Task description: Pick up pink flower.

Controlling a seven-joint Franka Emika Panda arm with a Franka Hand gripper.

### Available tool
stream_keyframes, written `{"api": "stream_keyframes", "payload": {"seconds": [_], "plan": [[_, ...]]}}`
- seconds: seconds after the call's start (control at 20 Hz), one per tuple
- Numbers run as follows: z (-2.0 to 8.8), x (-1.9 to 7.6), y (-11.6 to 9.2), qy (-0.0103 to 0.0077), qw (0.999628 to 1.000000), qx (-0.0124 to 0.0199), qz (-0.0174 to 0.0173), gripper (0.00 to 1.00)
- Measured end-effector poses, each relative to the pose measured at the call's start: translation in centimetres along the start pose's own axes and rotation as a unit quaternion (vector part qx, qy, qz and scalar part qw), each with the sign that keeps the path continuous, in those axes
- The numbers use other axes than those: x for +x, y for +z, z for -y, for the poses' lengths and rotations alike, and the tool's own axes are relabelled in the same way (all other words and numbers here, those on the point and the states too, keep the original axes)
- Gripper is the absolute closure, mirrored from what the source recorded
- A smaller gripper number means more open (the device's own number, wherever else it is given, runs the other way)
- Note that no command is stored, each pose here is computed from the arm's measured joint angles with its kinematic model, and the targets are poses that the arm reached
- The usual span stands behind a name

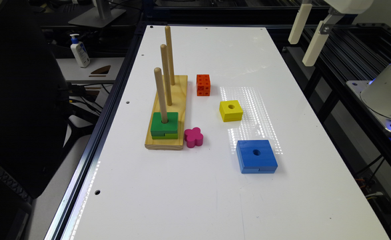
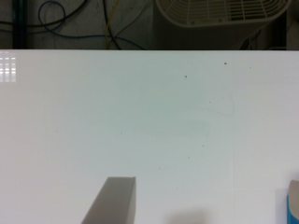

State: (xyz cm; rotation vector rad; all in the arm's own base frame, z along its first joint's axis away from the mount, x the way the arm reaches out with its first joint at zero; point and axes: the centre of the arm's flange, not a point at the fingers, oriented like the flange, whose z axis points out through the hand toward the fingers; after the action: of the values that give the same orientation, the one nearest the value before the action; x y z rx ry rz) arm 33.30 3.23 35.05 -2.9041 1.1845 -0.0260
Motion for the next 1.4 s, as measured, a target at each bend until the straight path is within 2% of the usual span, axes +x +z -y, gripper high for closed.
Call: {"api": "stream_keyframes", "payload": {"seconds": [0.15, 0.3, 0.55, 0.65, 0.85, 1.0, 1.15, 1.4], "plan": [[0.1, 0.00, -0.1, -0.0011, 0.999992, 0.0027, -0.0026, 0.00], [0.4, -0.07, -0.1, -0.0026, 0.999968, 0.0057, -0.0050, 0.00], [0.9, -0.03, -0.4, -0.0039, 0.999928, 0.0088, -0.0072, 0.00], [1.3, 0.08, -0.4, -0.0045, 0.999927, 0.0088, -0.0070, 0.00], [2.1, 0.30, -0.5, -0.0041, 0.999944, 0.0075, -0.0062, 0.00], [3.2, 0.35, -0.3, -0.0035, 0.999949, 0.0070, -0.0065, 0.00], [4.2, 0.60, -0.1, -0.0038, 0.999939, 0.0076, -0.0071, 0.00], [5.8, 1.20, 0.0, -0.0032, 0.999965, 0.0065, -0.0041, 0.00]]}}
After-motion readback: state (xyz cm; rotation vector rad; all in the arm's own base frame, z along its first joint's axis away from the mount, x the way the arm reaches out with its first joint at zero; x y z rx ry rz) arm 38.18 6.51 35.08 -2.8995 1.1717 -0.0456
